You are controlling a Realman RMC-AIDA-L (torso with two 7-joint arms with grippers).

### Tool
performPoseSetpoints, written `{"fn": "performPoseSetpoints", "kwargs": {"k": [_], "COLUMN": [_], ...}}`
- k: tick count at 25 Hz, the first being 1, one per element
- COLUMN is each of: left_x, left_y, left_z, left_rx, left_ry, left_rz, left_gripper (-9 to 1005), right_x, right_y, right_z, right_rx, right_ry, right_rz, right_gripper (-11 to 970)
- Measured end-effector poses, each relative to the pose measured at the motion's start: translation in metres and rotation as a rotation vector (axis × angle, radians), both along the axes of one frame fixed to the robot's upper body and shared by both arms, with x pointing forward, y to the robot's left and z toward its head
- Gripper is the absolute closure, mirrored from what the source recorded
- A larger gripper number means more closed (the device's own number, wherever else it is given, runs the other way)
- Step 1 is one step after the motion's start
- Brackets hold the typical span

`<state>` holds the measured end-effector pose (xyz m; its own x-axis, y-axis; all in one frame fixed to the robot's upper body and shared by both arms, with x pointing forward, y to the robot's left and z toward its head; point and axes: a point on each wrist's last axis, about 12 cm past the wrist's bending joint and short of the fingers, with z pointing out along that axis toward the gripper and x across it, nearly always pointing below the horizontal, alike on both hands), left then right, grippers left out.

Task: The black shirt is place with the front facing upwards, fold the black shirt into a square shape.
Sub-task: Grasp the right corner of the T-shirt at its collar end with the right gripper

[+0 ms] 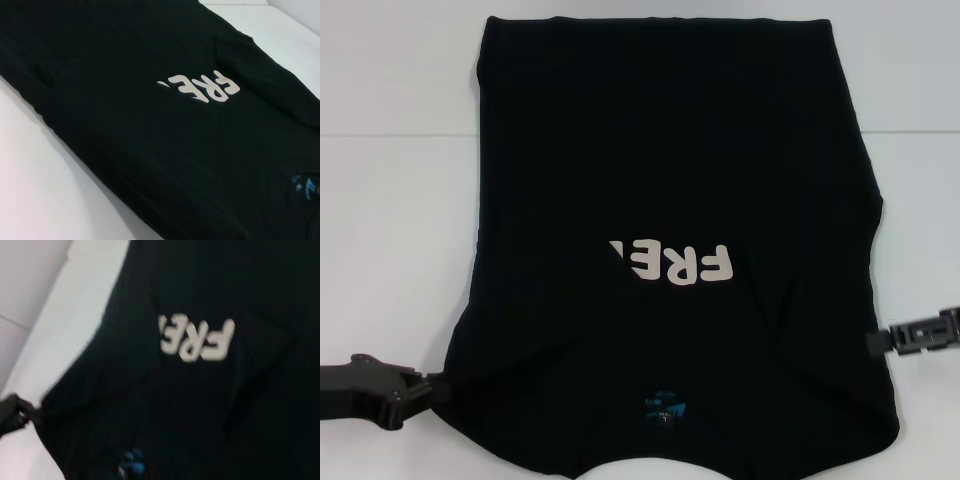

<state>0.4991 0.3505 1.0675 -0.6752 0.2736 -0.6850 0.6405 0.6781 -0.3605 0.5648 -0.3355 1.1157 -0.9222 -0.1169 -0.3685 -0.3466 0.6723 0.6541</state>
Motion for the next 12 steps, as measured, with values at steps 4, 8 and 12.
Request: {"fn": "performPoseSetpoints", "kwargs": {"k": [4, 8, 12], "left_x": [-0.0005, 0.0, 0.0012], "left_y": [-0.0012, -0.0016, -0.0014], "left_z": [-0.0008, -0.0006, 0.0001], "left_rx": [-0.004, -0.005, -0.005], "left_ry": [0.001, 0.001, 0.0], "left_rz": [-0.001, -0.003, -0.004], "left_gripper": [971, 971, 971], "right_x": [-0.0037, -0.0059, -0.0054], "right_y": [0.0013, 0.0038, 0.0089], "right_z": [-0.0063, -0.01, -0.0085], "right_rx": [-0.047, -0.078, -0.11], "right_ry": [0.04, 0.066, 0.083], "right_rz": [0.023, 0.049, 0.078], "right_gripper": [86, 105, 102]}}
